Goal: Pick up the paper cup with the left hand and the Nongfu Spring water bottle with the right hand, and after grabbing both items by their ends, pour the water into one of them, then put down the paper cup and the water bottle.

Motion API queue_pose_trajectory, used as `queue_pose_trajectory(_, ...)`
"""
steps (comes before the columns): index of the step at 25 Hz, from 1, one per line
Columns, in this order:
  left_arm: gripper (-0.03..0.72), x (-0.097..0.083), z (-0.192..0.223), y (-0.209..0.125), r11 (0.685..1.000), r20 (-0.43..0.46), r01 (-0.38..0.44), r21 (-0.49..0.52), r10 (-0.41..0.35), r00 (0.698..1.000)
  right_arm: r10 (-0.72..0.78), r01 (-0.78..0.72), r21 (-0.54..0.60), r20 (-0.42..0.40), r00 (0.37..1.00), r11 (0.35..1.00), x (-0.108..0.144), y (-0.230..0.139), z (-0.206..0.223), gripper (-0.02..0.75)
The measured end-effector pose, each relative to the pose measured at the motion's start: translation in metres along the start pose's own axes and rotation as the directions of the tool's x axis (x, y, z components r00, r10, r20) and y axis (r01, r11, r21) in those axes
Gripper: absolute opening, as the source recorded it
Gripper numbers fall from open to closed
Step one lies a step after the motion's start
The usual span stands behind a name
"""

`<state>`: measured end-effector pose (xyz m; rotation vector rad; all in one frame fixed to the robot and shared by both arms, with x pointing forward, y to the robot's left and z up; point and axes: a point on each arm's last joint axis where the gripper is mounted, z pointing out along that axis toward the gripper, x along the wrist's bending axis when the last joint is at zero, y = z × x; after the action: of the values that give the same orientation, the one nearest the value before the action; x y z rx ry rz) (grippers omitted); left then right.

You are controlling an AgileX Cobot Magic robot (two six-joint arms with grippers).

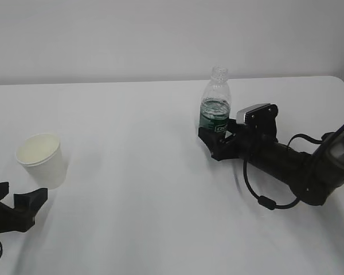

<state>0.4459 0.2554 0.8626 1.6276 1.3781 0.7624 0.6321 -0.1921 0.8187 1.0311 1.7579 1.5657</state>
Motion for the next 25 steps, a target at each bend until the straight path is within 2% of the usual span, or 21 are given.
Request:
queue_pose_trajectory(16, 0.611, 0.0000, 0.0000, 0.0000, 1.000, 0.000, 0.000, 0.000, 0.000, 1.000, 0.029, -0.029, -0.019, -0.001, 1.000, 0.999, -0.0019, 0.0042, 0.0045, 0.622)
queue_pose_trajectory(25, 0.608, 0.0000, 0.0000, 0.0000, 1.000, 0.000, 0.000, 0.000, 0.000, 1.000, 0.031, -0.031, -0.020, 0.001, 1.000, 0.999, -0.0021, 0.0042, 0.0045, 0.526)
